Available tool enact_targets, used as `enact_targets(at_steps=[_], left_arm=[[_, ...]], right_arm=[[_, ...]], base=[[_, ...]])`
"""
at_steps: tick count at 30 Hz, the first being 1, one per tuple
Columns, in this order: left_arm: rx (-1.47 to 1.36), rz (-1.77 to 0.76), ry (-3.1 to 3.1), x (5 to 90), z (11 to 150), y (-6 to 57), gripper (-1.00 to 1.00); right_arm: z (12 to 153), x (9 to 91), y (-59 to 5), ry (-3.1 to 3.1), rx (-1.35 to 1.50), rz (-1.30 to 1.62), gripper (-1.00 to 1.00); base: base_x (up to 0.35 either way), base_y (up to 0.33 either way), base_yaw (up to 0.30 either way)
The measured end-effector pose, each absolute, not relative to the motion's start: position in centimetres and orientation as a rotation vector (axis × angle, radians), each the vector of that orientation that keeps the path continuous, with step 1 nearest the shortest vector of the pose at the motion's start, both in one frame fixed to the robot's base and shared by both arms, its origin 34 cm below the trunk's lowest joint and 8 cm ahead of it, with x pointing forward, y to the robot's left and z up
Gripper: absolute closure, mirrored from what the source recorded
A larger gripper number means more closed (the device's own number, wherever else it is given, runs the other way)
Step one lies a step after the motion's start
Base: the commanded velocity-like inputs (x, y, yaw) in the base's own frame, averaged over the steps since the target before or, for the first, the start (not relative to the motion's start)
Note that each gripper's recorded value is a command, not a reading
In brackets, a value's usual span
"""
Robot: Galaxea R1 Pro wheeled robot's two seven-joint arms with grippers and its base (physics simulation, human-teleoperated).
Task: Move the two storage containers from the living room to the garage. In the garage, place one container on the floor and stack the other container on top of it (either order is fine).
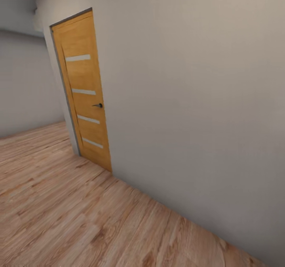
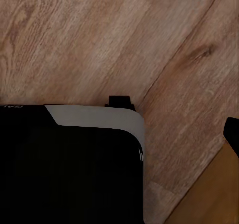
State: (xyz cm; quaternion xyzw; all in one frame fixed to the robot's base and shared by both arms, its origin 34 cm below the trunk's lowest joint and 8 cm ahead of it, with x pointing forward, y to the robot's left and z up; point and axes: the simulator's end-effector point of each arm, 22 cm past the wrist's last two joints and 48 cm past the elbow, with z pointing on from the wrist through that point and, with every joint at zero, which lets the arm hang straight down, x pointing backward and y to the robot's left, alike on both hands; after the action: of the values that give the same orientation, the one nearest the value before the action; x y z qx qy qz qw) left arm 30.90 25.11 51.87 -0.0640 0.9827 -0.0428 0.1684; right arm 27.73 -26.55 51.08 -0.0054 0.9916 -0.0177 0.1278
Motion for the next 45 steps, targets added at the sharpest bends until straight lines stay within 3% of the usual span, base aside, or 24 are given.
enact_targets(at_steps=[45], left_arm=[[-0.182, -0.122, 2.794, 30.9, 51.87, 25.11, -1.0]], right_arm=[[51.08, 27.73, -26.55, 2.885, -0.016, -0.051, -1.0]], base=[[0.196, 0.0, 0.27]])
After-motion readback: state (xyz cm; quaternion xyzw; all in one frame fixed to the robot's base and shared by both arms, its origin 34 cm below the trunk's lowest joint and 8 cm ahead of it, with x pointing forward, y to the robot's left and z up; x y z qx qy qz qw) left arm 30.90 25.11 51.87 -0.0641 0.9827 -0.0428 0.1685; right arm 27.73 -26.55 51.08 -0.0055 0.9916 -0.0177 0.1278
